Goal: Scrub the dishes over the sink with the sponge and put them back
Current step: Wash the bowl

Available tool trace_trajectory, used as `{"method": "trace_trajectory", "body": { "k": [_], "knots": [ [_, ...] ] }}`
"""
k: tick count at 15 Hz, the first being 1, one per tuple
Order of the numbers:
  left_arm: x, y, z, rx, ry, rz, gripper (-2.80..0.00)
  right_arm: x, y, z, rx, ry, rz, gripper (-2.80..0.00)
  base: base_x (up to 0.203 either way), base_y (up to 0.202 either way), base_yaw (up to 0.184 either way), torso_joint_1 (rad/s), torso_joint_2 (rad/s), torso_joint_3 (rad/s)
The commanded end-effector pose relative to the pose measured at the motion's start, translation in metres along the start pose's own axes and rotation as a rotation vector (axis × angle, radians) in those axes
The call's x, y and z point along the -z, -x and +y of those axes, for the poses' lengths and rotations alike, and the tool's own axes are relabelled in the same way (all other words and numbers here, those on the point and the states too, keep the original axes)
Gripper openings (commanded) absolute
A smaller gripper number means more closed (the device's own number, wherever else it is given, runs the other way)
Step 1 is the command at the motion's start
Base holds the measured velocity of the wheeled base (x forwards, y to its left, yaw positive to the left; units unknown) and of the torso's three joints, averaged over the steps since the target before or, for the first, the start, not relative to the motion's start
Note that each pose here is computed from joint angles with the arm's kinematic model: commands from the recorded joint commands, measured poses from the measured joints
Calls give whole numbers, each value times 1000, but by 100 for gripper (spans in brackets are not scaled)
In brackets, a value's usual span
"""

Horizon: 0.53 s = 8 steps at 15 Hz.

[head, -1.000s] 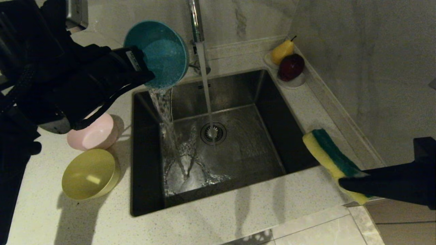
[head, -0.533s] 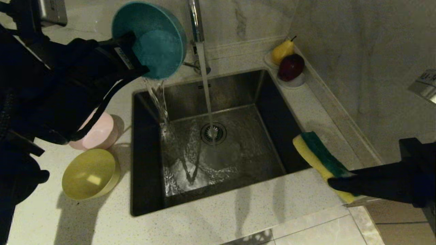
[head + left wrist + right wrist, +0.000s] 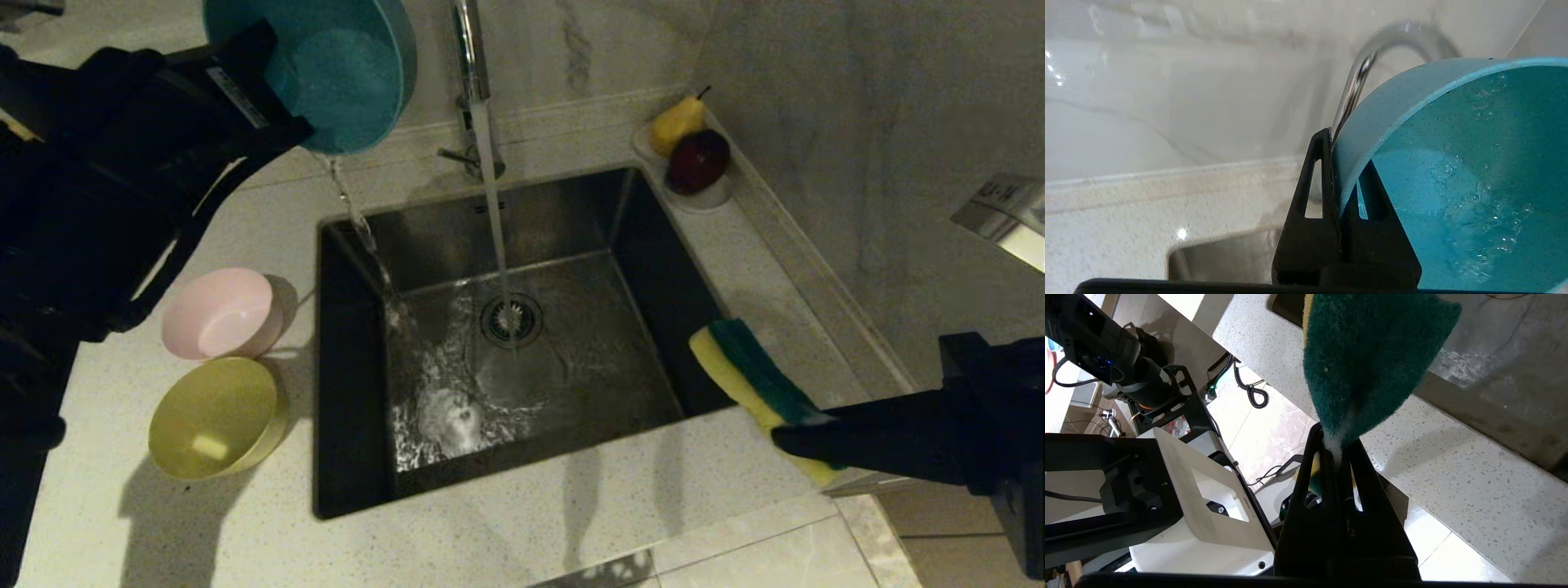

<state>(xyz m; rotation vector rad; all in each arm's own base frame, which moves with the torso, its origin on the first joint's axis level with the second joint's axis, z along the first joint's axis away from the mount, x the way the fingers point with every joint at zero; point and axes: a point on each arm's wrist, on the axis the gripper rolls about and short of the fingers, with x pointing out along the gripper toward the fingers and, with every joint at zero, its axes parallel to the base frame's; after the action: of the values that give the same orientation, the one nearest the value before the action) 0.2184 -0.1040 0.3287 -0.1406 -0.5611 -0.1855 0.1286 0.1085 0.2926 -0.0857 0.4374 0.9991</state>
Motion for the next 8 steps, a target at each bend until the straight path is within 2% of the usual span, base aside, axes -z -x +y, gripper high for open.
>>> {"method": "trace_trajectory", "body": {
  "k": [1, 4, 6, 7, 8],
  "knots": [
    [-13, 5, 2, -4, 9, -37, -280, 1, -2, -1, -3, -2, 9, -280, 0, 0, 0, 0, 0, 0],
    [-19, 7, 3, -6, -5, -54, -280, 1, -2, -1, -3, -2, 9, -280, 0, 0, 0, 0, 0, 0],
    [-22, 7, 3, -11, 8, -100, -280, 1, -3, -1, -6, -2, 11, -280, 0, 0, 0, 0, 0, 0],
    [-20, 5, 3, -14, 9, -95, -280, 0, -3, 0, -6, -1, 8, -280, 0, 0, 0, 0, 0, 0],
    [-14, 5, 3, -14, -6, -49, -280, 0, -3, 0, -9, 0, 8, -280, 0, 0, 0, 0, 0, 0]
  ]
}}
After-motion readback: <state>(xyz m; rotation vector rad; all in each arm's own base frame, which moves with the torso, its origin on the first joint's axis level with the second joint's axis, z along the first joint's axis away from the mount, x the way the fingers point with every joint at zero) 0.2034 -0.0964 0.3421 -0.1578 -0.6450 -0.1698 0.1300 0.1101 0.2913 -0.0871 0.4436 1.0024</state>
